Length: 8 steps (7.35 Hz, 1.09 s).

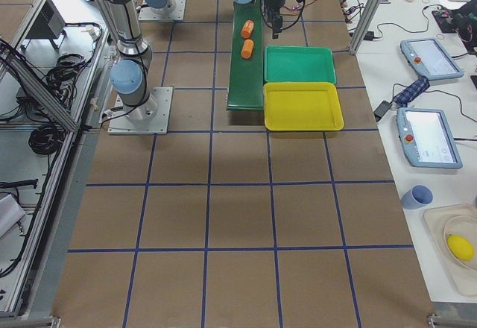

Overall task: Sort buttons by color to trays
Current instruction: 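Place the yellow-capped button on the belt with the left gripper, then grasp a black-capped push button with the left gripper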

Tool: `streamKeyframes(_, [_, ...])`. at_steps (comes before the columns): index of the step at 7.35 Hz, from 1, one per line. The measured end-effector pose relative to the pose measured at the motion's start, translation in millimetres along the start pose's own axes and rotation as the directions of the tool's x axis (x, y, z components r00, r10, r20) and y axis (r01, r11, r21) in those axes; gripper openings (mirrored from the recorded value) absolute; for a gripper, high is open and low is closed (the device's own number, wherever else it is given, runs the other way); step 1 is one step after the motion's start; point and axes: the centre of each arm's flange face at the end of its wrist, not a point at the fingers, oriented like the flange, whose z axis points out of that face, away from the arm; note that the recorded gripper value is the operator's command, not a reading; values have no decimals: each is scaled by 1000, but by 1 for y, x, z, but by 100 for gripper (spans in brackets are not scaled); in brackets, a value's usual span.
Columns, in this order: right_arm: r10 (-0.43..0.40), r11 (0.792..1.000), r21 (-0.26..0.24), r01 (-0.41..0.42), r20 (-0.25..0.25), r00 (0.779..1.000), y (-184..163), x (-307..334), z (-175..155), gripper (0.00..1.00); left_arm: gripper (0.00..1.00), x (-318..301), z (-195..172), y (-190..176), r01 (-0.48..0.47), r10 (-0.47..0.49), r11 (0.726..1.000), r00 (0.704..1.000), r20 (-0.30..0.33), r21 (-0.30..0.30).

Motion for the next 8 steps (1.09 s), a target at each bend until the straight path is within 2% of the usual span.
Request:
streamKeyframes(1, [0,1000,-1,0,0,1000,0,0,0,100,100,13,5,-1,-41,41,999,999,8,17])
streamKeyframes(3, [-1,1000,-1,1,-1,1000,0,1,1,100,100,33,3,-4,-104,102,991,994,27,80])
streamKeyframes(5, [-1,1000,-1,1,-1,1000,0,1,0,100,100,18,-18,-15,-85,83,990,996,23,116])
streamKeyframes(7, [-1,1000,-1,1,-1,1000,0,1,0,100,100,-54,-56,-61,-23,24,993,1000,-4,112])
streamKeyframes(8, [-1,1000,-2,1,-1,1000,0,1,1,100,100,-82,-75,-93,-35,34,992,999,12,123])
